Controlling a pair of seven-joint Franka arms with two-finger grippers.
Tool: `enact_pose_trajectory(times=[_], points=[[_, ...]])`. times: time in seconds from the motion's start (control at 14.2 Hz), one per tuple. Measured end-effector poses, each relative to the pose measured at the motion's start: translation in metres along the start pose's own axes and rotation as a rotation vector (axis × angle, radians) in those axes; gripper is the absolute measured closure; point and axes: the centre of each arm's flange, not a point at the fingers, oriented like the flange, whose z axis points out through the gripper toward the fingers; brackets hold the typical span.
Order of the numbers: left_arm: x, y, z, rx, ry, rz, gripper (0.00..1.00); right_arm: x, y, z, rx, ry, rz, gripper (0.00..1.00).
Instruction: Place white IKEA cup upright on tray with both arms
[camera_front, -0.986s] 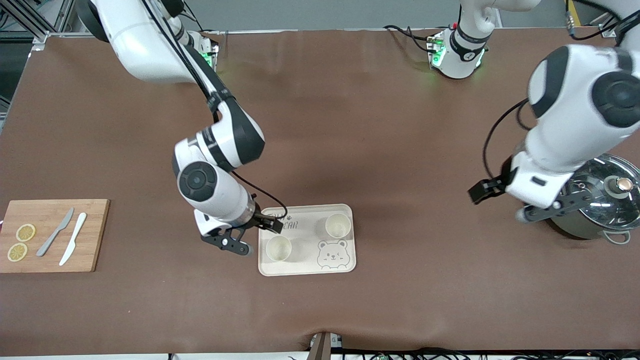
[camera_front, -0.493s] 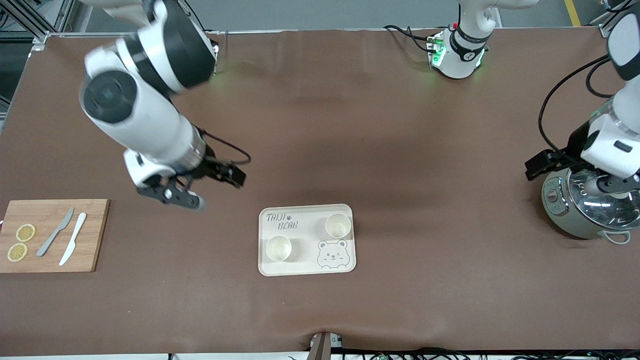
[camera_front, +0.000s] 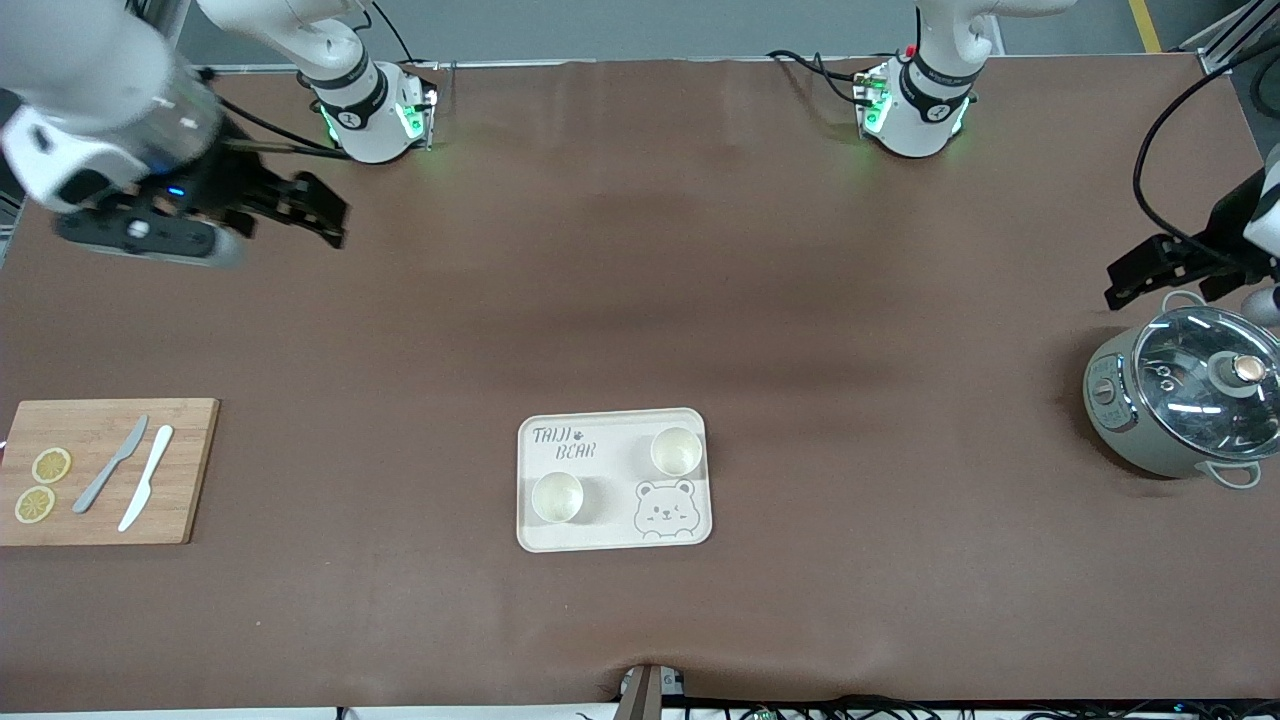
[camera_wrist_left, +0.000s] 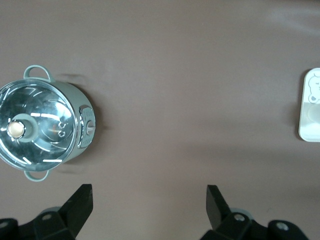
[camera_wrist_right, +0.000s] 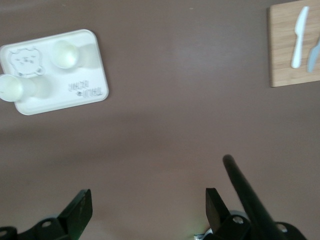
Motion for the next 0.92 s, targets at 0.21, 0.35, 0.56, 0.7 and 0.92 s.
enact_pose_trajectory(times=[0.21,0.35,0.56,0.7,0.92], points=[[-0.018,-0.002,-0.008,-0.004,-0.001,0.002,0.0,0.001,0.078,0.008,0.003,-0.001,-0.039,0.0],[-0.03,-0.004,-0.012,-0.006,-0.001,0.006,0.0,0.006,0.122,0.014,0.001,0.004,-0.056,0.0],[-0.04,-0.006,-0.016,-0.009,0.003,0.019,0.0,0.02,0.165,0.032,-0.017,0.025,-0.089,0.0],[-0.04,-0.006,-0.016,-0.009,0.005,0.019,0.0,0.028,0.18,0.054,-0.017,0.031,-0.085,0.0],[-0.035,-0.005,-0.021,-0.01,0.022,0.019,0.0,0.031,0.186,0.069,-0.017,0.019,-0.087,0.0]])
